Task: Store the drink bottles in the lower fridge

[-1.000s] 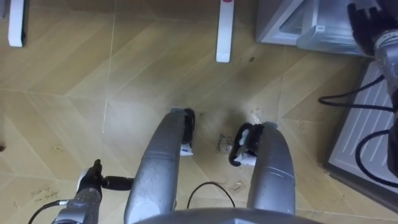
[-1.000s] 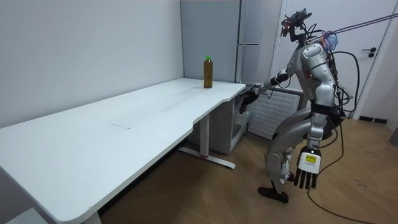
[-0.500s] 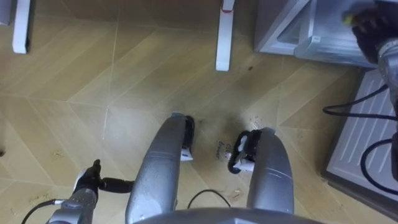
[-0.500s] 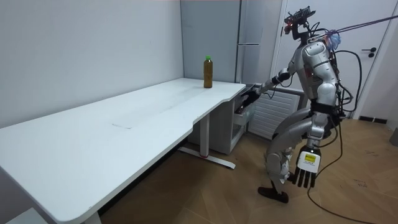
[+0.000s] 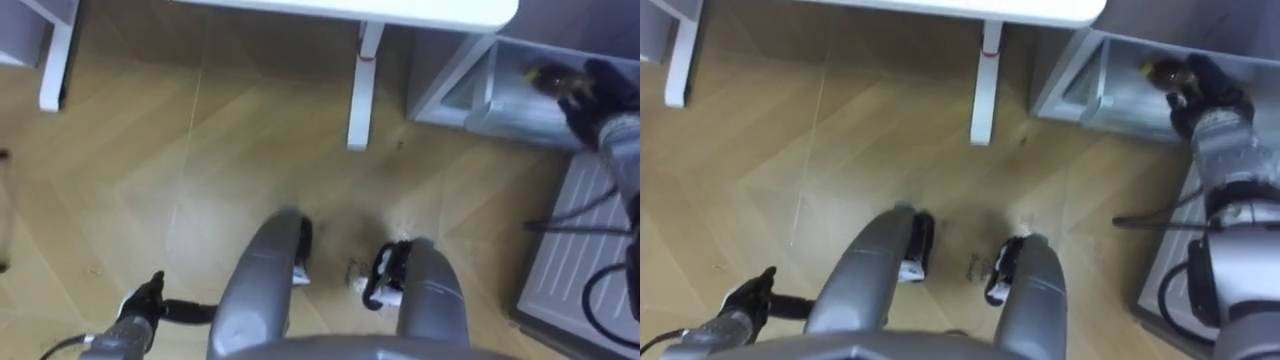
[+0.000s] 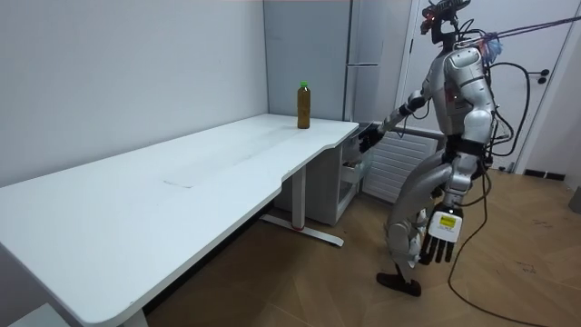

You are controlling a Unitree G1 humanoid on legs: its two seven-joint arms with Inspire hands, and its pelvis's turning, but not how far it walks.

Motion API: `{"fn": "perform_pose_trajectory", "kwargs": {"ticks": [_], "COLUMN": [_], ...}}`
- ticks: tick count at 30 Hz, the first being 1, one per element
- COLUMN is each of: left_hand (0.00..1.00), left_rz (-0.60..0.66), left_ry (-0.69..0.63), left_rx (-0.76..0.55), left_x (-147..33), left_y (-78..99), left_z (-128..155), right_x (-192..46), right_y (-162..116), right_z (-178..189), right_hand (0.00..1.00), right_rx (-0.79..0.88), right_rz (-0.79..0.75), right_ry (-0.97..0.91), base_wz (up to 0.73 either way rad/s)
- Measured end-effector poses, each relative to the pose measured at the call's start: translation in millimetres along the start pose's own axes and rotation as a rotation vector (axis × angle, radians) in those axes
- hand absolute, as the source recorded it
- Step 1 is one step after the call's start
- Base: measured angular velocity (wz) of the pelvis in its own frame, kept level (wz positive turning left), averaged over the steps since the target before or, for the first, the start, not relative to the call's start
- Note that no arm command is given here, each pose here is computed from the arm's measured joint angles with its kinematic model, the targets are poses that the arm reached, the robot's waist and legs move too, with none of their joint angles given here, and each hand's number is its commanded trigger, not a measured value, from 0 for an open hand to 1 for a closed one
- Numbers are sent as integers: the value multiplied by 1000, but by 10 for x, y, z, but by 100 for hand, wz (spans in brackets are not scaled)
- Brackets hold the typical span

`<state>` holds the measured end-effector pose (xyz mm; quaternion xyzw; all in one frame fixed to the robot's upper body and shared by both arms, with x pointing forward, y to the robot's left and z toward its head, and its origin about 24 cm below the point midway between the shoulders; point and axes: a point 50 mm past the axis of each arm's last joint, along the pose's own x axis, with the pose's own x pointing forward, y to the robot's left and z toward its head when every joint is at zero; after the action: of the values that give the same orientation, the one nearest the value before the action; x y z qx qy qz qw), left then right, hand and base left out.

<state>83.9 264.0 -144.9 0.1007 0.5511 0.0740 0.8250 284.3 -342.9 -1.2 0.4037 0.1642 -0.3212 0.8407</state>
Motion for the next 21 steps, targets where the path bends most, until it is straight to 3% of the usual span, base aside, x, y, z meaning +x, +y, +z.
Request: {"fn": "perform_pose_trajectory", "kwargs": {"ticks": [13, 21], "left_hand": [0, 0], "left_rz": [-45, -34], "left_ry": [16, 35], "left_rx": [-26, -75], "left_x": [3, -11], "left_y": [50, 30], "left_z": [-34, -127], "right_x": [-109, -337], "right_y": [-610, -1114], "right_z": [-213, -723], "right_hand": [0, 0], "right_rx": [-118, -170], "right_rz": [-10, -41], "right_ry": [89, 243], "base_wz": [4, 1]}}
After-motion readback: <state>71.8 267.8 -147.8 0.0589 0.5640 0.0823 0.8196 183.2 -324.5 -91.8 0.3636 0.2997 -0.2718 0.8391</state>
